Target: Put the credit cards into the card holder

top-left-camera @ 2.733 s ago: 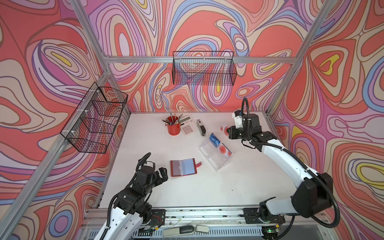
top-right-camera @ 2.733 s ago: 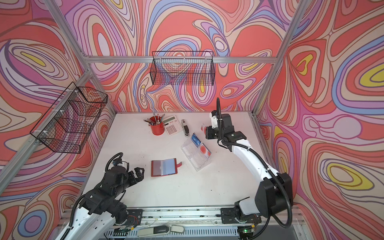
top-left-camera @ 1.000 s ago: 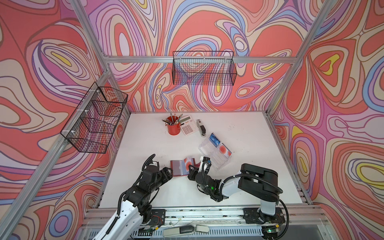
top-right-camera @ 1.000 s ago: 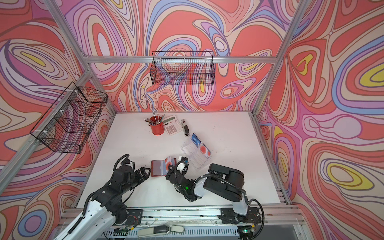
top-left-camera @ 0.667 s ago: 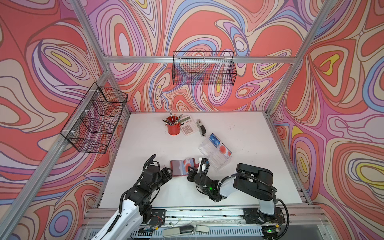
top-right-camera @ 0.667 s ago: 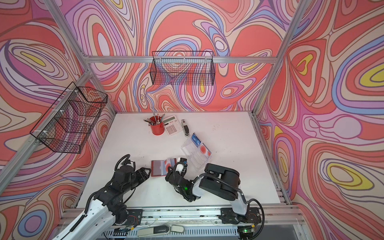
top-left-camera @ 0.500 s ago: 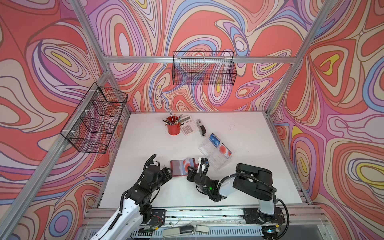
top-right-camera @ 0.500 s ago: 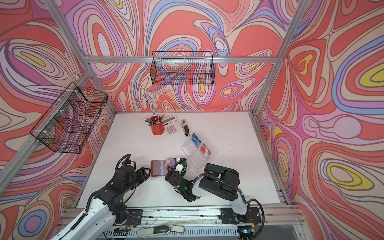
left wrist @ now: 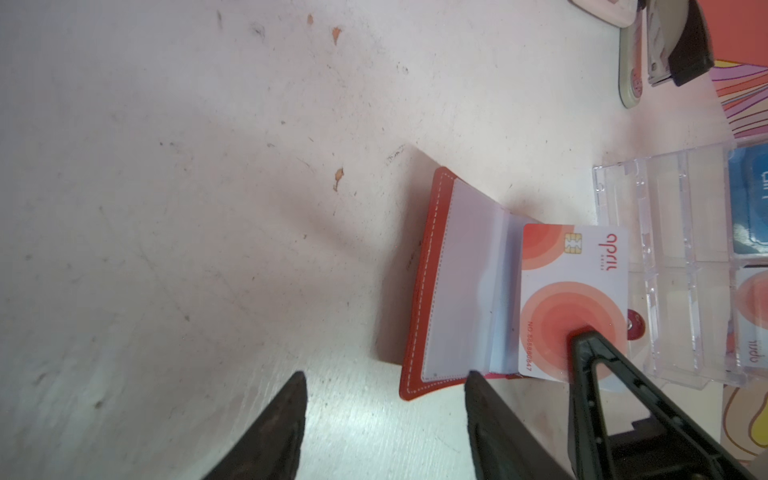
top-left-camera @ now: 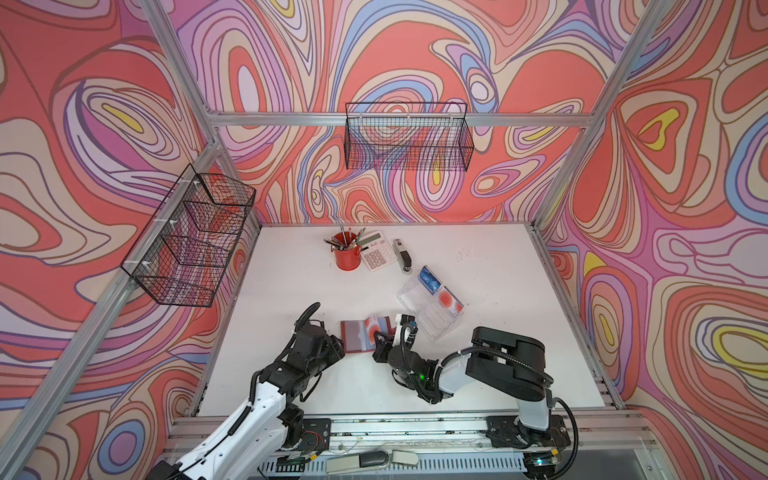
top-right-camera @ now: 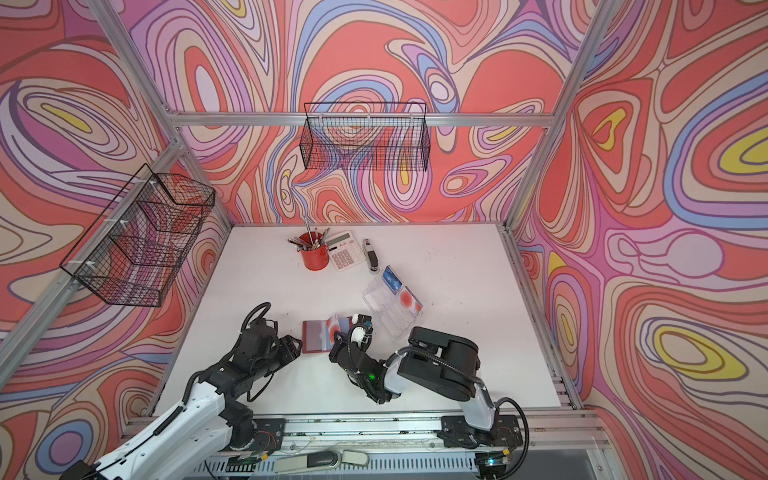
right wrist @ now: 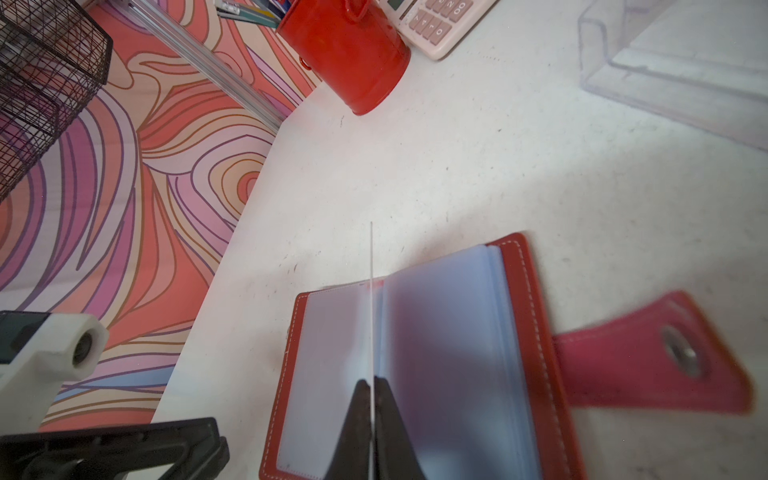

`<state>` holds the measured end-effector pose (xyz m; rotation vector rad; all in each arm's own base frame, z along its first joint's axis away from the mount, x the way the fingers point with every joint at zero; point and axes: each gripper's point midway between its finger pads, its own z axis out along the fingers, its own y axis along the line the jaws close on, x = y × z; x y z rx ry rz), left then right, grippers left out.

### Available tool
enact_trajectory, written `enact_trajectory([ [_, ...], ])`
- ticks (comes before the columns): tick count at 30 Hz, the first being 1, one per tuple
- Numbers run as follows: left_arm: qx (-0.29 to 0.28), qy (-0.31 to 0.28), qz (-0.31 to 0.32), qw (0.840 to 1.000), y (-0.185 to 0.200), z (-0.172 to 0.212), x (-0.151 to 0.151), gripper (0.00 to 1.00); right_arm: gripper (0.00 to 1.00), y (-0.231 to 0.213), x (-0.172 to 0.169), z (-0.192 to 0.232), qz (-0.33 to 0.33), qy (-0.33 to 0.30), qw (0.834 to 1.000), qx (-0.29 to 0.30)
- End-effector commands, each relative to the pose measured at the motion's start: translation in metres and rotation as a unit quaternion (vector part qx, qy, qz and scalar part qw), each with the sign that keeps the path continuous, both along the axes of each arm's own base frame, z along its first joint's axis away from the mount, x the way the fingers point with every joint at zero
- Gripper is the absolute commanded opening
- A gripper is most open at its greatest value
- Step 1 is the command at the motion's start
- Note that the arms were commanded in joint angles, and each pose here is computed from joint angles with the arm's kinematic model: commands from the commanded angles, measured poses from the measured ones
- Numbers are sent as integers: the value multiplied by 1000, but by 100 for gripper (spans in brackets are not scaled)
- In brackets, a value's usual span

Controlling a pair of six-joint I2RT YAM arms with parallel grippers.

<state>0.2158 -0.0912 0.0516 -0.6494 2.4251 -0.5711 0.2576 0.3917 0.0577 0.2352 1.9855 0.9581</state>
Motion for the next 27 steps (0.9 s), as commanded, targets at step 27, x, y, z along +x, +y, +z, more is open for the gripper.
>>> enact_trajectory([
  [27,-5,-3,6,1000,-3,-3,19,61,0,13,-2,-5,37,-22,999,-1],
])
